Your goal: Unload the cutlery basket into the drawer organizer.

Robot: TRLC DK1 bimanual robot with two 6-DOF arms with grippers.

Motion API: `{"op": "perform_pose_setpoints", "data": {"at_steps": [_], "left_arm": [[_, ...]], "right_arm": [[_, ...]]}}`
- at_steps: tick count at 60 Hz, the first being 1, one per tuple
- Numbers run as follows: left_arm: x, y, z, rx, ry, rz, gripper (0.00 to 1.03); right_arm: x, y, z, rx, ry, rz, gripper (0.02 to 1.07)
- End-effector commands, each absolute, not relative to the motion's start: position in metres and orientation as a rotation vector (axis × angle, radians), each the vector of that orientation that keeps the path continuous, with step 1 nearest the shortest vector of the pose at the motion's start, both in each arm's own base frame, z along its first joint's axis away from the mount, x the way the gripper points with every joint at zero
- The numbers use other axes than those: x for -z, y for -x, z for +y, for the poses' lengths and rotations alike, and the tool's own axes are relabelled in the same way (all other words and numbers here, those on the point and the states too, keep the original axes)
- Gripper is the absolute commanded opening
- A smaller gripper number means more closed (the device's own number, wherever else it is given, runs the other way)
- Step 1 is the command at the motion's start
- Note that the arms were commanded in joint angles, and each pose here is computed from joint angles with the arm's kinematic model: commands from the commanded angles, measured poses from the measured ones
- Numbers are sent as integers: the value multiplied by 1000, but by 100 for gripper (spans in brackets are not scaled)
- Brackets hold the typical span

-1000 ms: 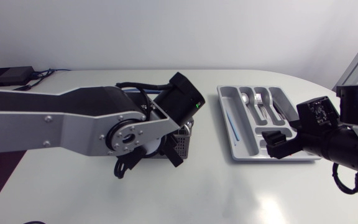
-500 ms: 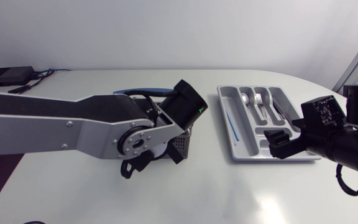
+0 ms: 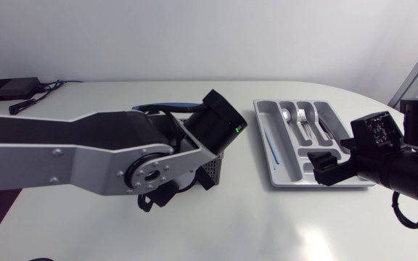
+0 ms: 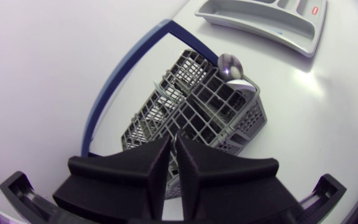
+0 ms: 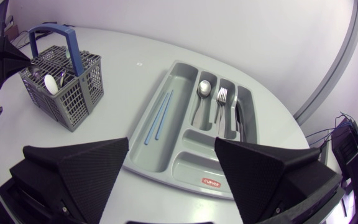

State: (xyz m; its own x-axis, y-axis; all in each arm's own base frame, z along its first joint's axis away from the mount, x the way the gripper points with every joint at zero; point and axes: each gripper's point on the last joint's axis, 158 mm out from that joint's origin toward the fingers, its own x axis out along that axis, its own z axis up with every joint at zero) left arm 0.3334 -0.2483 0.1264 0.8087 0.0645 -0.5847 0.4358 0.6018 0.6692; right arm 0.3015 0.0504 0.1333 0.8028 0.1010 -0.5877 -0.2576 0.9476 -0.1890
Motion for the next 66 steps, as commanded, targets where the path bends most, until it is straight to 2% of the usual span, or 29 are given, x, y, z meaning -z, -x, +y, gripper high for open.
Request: {"op": "perform_pose_setpoints", "data": {"at_steps": [1, 23, 25, 27, 29, 33, 38, 48, 58, 66], "left_arm": [[-137, -327, -243, 222, -939, 578, 10], [-149, -313, -250, 242, -945, 545, 11], [-147, -312, -251, 243, -945, 546, 18], [-144, -310, -250, 244, -948, 553, 35], [-140, -309, -249, 241, -953, 565, 43], [-128, -305, -244, 238, -973, 597, 47], [-118, -300, -237, 244, -1011, 616, 59], [-129, -286, -231, 381, -1051, 591, 69], [-147, -283, -224, 550, -1064, 497, 69], [-149, -283, -221, 682, -1062, 460, 69]], "right_arm": [[-129, -298, 51, -200, 284, 625, 102], [-125, -296, 54, -206, 287, 630, 102], [-125, -295, 53, -207, 289, 630, 102], [-125, -295, 53, -205, 289, 630, 102], [-125, -295, 53, -205, 289, 630, 102], [-125, -294, 53, -207, 290, 630, 102], [-124, -294, 53, -207, 291, 633, 102], [-120, -291, 55, -214, 295, 642, 102], [-117, -289, 59, -229, 305, 646, 102], [-116, -289, 59, -231, 306, 644, 102]]}}
